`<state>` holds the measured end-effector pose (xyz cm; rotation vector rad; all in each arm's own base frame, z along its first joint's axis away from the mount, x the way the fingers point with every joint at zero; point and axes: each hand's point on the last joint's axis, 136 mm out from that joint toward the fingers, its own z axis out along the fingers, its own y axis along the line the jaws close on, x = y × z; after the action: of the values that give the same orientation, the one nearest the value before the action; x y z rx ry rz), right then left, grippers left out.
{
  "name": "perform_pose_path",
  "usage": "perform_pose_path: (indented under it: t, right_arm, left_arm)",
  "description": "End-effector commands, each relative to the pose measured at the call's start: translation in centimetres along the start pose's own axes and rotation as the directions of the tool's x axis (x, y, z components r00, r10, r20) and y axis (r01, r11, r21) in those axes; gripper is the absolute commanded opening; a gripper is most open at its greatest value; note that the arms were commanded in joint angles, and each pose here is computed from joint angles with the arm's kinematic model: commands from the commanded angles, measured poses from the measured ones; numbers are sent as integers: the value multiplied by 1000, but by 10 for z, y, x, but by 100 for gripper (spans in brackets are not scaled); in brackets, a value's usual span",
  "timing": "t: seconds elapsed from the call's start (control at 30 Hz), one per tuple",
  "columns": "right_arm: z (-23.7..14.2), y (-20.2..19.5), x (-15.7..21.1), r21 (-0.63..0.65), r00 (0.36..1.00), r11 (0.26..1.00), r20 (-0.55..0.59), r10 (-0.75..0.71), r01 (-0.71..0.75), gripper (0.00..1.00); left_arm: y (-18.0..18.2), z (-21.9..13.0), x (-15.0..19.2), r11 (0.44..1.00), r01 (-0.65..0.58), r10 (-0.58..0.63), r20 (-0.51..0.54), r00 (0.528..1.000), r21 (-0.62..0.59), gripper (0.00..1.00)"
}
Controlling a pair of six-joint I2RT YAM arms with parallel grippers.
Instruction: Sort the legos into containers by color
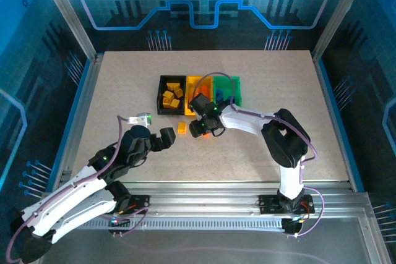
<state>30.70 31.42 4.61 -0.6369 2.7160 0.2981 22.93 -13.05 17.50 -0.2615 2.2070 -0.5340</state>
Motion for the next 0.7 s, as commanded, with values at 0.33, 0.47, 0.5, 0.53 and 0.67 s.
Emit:
perform_pose_path:
  t: [0.33,0.47,0.5,0.53,0.67]
  right_arm:
    - [23,-3,37,126,993,990,-110,-44,58,52]
    - [24,-2,37,117,993,992,-110,-44,57,46]
    - [23,-2,37,113,993,992,-108,-45,57,44]
    - [20,0,36,106,994,993,-97,-46,56,41]
    - [-10,4,17,74,999,996,-9,-44,44,33]
  left_arm:
    - [18,4,9,998,14,-15,-14,1000,-58,99]
    - [19,5,8,998,17,-18,-9,1000,-64,99]
    - [19,5,8,998,18,-18,-7,1000,-64,99]
    - [20,5,7,998,19,-19,-4,1000,-66,99]
    - [21,7,6,997,16,-16,0,1000,-77,99]
